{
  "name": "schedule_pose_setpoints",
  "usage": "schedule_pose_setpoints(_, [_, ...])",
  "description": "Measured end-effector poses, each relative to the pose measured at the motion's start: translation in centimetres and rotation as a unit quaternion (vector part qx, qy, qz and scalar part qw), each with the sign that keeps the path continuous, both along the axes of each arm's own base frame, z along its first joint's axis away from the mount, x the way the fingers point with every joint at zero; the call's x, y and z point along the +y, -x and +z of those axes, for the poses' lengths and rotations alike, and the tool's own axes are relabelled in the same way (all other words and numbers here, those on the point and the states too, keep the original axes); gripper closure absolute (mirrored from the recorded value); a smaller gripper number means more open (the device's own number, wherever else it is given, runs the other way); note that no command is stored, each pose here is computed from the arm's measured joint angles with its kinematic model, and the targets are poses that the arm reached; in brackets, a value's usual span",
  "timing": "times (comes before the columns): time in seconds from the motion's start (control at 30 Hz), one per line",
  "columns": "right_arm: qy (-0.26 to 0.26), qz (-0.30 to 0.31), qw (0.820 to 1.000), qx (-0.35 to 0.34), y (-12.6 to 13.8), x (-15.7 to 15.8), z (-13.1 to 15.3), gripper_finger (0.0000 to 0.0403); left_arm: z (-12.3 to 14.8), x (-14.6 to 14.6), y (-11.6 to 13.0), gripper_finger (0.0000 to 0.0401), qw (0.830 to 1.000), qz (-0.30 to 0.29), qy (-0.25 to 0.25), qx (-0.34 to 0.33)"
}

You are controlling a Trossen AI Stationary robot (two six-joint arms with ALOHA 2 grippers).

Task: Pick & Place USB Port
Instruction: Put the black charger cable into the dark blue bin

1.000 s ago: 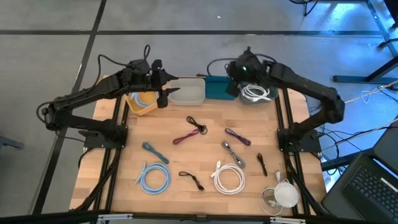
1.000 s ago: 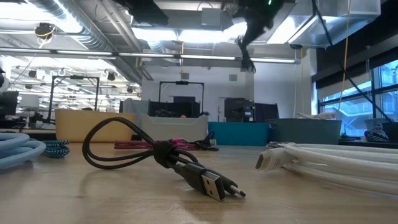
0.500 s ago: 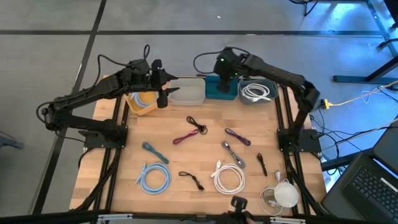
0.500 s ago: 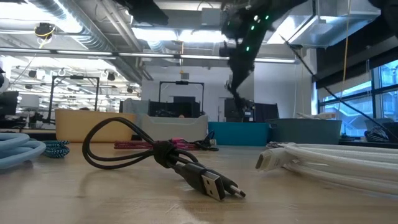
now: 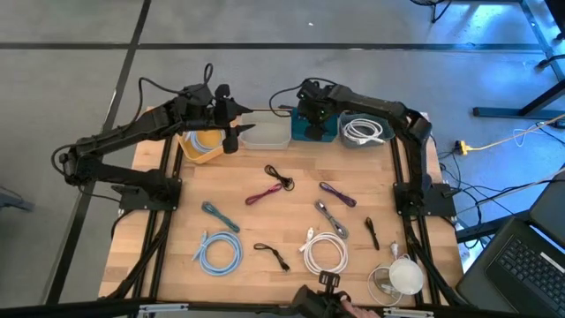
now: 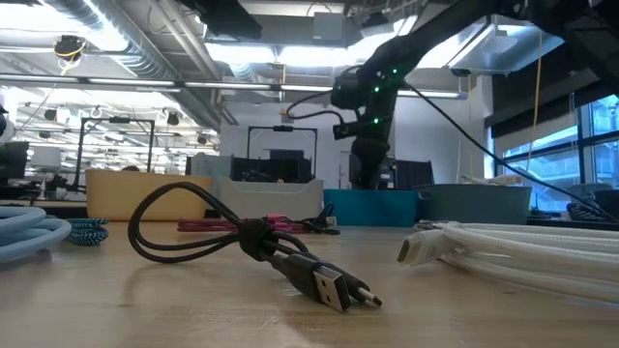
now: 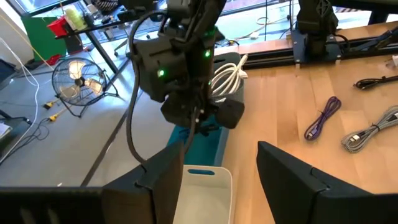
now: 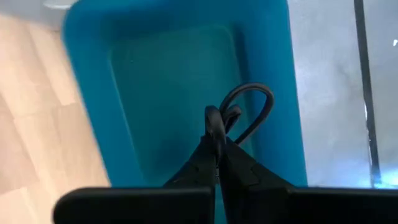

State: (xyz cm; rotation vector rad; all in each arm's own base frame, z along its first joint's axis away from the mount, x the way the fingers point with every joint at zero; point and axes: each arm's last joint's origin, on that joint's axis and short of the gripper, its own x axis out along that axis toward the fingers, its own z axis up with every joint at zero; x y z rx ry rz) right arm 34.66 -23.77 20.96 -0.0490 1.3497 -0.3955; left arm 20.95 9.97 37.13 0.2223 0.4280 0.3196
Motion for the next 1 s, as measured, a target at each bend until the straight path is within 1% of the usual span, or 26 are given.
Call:
schedule_pose_setpoints(0.17, [-0.010, -0.007, 1.000, 0.013, -0.1, -0.7, -1.6, 0.0401, 0.0, 0.0, 0.0, 0.0209, 1.000, 0.000, 0.000, 0.000])
schedule_pose_setpoints(0.3, [-0.015, -0.010, 1.000, 0.016, -0.1, -1.1, -2.3, 0.0400, 0.0, 0.0, 0.0, 0.0212, 1.000, 0.000, 0.000, 0.000])
schedule_pose_setpoints(0.37, [-0.017, -0.012, 1.000, 0.017, -0.1, -1.2, -2.4, 0.0390, 0.0, 0.0, 0.0, 0.0210, 1.000, 0.000, 0.000, 0.000])
schedule_pose_setpoints(0.57, [-0.008, -0.019, 1.000, 0.005, -0.1, -1.3, -2.0, 0.0330, 0.0, 0.0, 0.0, 0.0211, 1.000, 0.000, 0.000, 0.000])
schedule_pose_setpoints(0.67, [-0.009, -0.019, 1.000, 0.006, -0.1, -1.2, -2.1, 0.0310, 0.0, 0.0, 0.0, 0.0213, 1.000, 0.000, 0.000, 0.000])
schedule_pose_setpoints(0.83, [-0.007, -0.022, 1.000, 0.002, -0.2, -1.3, -2.0, 0.0294, 0.0, 0.0, 0.0, 0.0214, 1.000, 0.000, 0.000, 0.000])
schedule_pose_setpoints(1.0, [-0.011, -0.040, 0.999, -0.004, -0.2, -1.3, -2.0, 0.0290, 0.0, 0.0, 0.0, 0.0213, 1.000, 0.000, 0.000, 0.000])
